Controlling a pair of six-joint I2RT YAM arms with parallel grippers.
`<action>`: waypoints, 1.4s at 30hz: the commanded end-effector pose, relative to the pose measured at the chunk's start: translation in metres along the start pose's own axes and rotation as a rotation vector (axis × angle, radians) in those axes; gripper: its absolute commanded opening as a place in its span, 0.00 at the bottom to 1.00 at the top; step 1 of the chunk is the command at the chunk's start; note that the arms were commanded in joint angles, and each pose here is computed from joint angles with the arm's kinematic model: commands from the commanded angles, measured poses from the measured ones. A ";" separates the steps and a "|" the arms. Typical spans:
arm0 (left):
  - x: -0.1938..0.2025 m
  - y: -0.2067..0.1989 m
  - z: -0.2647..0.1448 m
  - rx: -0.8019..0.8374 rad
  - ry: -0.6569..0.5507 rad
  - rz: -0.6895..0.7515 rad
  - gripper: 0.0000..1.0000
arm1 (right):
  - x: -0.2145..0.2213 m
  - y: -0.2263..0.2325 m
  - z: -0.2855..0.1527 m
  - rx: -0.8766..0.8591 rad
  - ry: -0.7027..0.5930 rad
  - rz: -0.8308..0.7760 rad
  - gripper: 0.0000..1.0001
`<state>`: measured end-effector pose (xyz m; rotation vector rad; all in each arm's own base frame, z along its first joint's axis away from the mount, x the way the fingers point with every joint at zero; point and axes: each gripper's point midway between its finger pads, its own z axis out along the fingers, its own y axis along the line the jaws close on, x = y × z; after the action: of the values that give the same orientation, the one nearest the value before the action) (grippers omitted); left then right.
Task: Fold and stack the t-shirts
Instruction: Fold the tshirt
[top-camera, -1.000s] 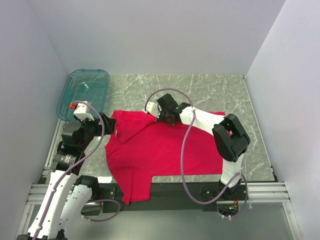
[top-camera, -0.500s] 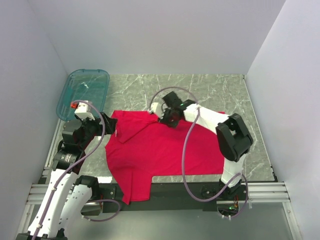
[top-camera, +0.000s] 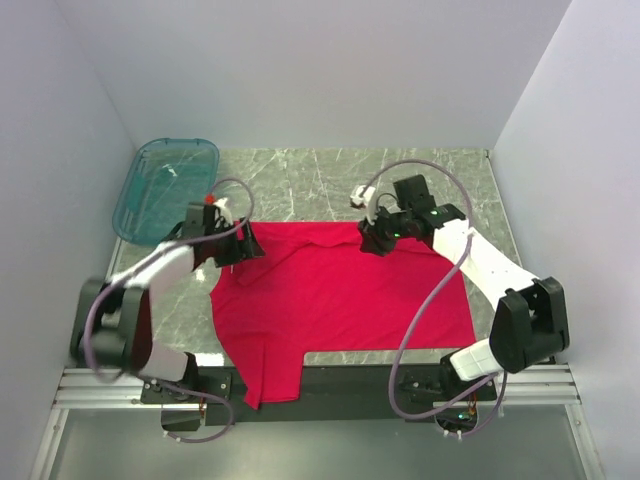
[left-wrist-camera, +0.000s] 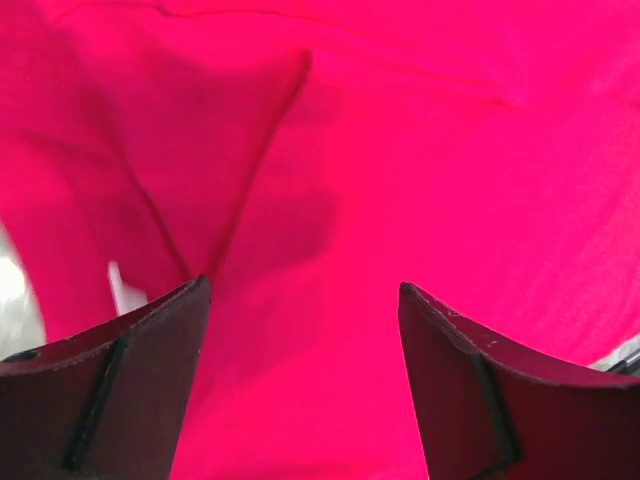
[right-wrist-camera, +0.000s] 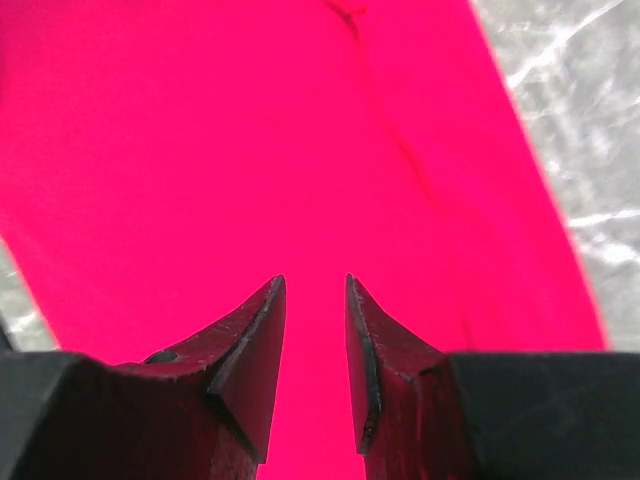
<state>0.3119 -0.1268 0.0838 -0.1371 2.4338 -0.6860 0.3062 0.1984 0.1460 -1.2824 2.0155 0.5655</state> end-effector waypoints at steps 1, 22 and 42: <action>-0.039 -0.029 0.021 0.087 -0.007 0.079 0.81 | -0.007 0.004 -0.018 -0.047 -0.109 0.063 0.38; -0.027 -0.010 0.090 -0.055 0.255 0.249 0.55 | -0.006 -0.011 -0.044 -0.035 -0.193 0.136 0.38; 0.018 -0.080 0.031 0.179 0.315 0.316 0.01 | -0.004 -0.022 -0.057 -0.012 -0.226 0.168 0.38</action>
<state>0.3412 -0.1906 0.0730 0.3357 2.6251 -0.6704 0.3107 0.1538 0.1699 -1.0163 2.0081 0.7630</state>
